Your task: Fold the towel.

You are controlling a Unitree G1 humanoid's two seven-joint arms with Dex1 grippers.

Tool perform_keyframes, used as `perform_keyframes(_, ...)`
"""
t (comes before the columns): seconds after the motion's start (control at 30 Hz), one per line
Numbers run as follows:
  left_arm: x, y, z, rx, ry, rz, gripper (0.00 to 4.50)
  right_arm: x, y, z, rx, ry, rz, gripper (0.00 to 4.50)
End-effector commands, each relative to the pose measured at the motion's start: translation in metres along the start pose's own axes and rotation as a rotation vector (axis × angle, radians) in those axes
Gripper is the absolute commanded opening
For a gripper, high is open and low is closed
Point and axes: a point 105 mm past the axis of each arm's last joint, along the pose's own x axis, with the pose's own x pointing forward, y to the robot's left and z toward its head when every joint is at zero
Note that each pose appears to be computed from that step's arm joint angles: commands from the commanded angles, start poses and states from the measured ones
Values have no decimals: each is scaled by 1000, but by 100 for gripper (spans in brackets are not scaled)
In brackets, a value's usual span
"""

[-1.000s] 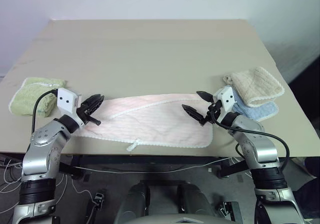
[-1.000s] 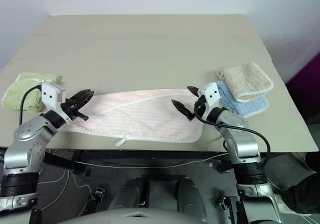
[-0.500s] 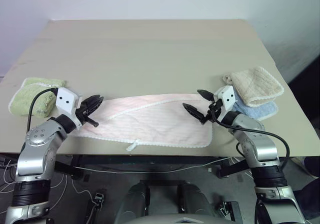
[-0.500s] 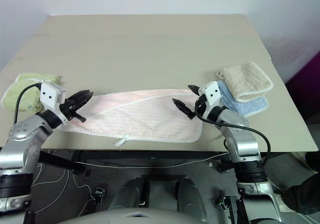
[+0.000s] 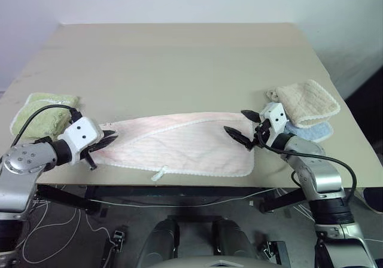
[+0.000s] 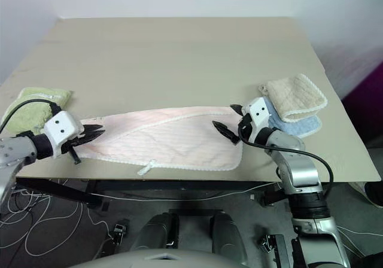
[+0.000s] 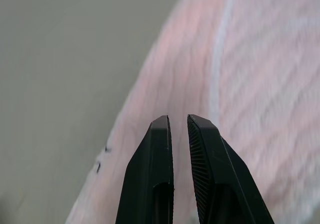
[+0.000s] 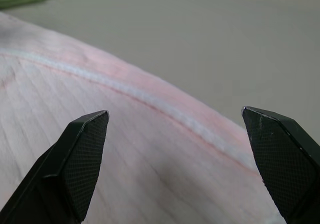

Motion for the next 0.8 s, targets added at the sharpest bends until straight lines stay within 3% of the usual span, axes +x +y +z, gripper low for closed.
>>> perform_keyframes(0.03,-7,6,6,120,88,-40,119,-5,-3,16,-34,-38,-6,450)
perform_keyframes(0.33,-8,13,1,282,263,-67,426,-2,-9,18,-52,-16,-3,450)
perform_keyframes(0.37,-8,14,1,280,264,-63,445,-2,-9,19,-54,-17,-1,450)
perform_keyframes(0.8,-7,16,-12,285,351,-89,445,6,-11,26,-70,-29,7,450)
